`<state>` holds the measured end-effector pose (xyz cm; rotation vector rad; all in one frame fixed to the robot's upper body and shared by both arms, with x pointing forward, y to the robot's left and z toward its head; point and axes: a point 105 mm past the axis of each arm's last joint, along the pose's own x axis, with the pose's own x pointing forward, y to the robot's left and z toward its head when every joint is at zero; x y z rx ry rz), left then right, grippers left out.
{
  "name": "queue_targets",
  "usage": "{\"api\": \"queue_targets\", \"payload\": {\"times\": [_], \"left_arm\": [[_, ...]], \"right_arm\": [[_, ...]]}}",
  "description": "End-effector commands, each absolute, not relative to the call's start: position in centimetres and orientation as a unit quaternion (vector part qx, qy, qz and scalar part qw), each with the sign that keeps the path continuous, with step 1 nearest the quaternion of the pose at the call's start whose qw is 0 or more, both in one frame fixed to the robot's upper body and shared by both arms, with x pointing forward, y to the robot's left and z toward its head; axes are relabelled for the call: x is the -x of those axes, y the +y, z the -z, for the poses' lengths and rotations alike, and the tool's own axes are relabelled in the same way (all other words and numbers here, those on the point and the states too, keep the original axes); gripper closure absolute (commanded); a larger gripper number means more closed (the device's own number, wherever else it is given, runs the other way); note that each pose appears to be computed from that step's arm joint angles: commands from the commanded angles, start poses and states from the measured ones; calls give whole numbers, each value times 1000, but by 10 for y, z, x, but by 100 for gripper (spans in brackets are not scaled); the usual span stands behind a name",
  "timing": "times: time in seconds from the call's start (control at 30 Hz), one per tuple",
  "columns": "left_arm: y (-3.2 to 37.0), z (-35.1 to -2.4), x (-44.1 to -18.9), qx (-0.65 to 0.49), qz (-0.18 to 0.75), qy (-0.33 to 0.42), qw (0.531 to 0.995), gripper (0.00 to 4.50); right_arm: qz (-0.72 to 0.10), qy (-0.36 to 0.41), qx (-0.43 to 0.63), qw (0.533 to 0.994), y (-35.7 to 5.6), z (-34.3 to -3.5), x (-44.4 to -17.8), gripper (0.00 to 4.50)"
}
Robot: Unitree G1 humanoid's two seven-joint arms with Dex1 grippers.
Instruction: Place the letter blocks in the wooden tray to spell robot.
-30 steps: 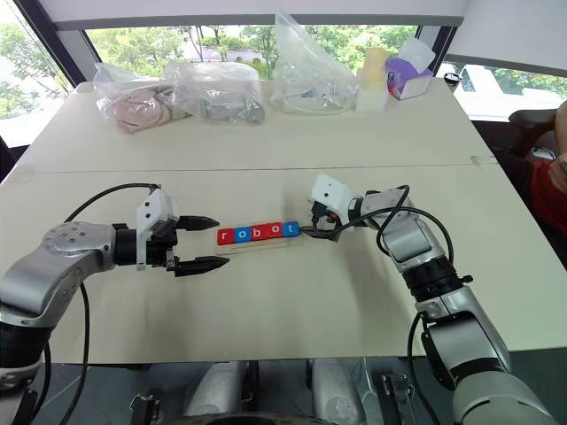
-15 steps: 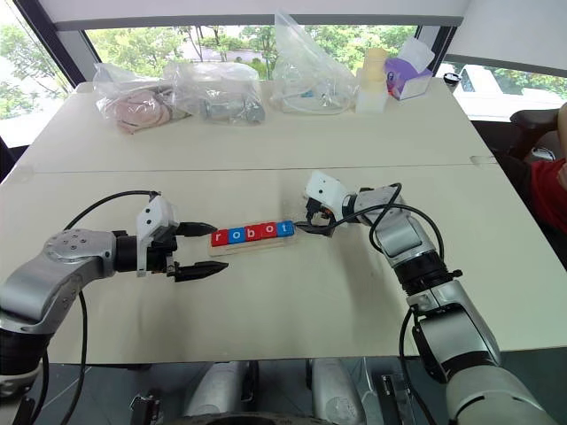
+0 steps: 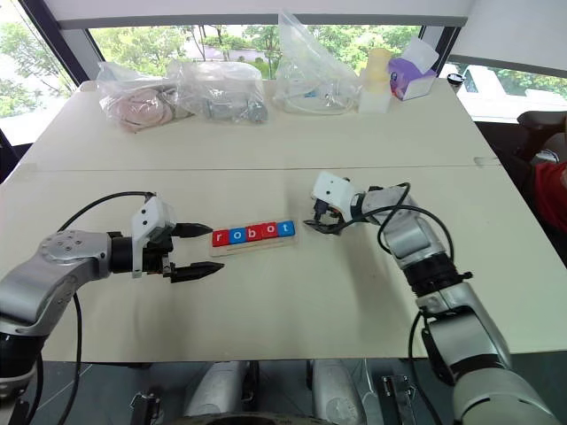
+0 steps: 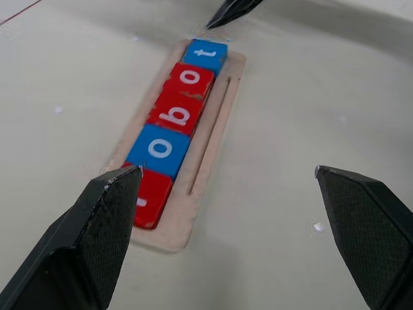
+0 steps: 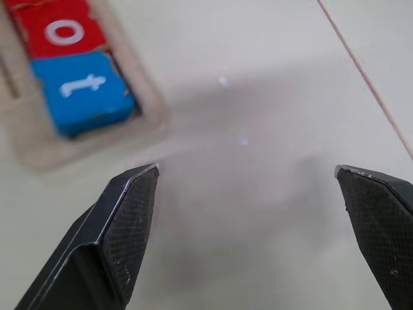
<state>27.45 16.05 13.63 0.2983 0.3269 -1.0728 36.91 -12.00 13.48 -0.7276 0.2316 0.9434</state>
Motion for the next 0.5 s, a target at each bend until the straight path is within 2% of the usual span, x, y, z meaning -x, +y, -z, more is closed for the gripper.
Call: {"api": "queue_targets", "payload": {"times": [0.03,0.27,0.5], "left_arm": [[159,-146,-273,-152,511,139,835,0],[157,-146,-275,-152,513,138,833,0],[158,-147,-275,-153,510,138,835,0]], "right_arm": [[-466,84,319,821,-106,-151,-354,4],[-475,90,306,820,-92,-142,-346,4],[-474,92,313,818,-87,-133,-351,4]]}}
